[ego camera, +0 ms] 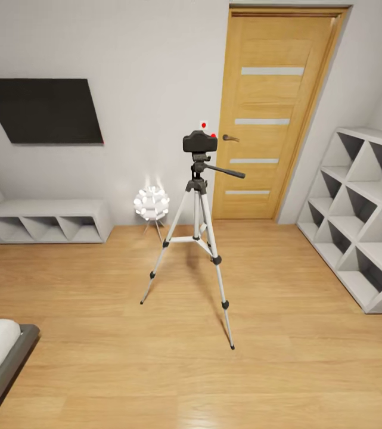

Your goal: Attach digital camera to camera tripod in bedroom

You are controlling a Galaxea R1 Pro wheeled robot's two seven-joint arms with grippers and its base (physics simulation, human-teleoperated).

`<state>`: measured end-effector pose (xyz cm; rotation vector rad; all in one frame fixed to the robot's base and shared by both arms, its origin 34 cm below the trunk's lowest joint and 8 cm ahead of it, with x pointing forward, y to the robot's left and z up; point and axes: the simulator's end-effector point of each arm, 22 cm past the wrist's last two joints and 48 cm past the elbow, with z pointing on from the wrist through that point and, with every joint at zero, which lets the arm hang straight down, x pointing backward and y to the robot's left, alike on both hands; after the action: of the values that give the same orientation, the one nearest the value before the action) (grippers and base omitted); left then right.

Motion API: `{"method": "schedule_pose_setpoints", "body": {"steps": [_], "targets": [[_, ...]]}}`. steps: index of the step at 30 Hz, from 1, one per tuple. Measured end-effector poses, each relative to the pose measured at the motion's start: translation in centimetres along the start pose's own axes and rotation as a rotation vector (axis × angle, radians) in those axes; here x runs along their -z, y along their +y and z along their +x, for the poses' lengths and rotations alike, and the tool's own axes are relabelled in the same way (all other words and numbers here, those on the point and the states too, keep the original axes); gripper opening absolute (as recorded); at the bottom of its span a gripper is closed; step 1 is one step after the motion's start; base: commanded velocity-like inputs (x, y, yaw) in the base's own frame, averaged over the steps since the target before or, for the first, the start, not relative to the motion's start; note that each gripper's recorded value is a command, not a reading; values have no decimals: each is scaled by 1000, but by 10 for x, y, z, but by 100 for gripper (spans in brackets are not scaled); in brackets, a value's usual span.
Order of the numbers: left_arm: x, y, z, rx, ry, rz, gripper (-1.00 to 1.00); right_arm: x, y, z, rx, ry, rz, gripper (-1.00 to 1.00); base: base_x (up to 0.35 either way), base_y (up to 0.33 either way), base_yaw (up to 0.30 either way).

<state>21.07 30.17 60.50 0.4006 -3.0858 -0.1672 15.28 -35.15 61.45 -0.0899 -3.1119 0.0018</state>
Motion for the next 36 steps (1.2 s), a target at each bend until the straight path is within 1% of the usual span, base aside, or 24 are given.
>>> {"method": "schedule_pose_setpoints", "body": {"steps": [29,36], "targets": [[6,-5,-18,2,-45,14,100,3,1,-5,1,-33,2,100,0,0,0],[7,-6,-22,3,-56,16,100,3,1,-9,2,-43,12,100,0,0,0]]}}
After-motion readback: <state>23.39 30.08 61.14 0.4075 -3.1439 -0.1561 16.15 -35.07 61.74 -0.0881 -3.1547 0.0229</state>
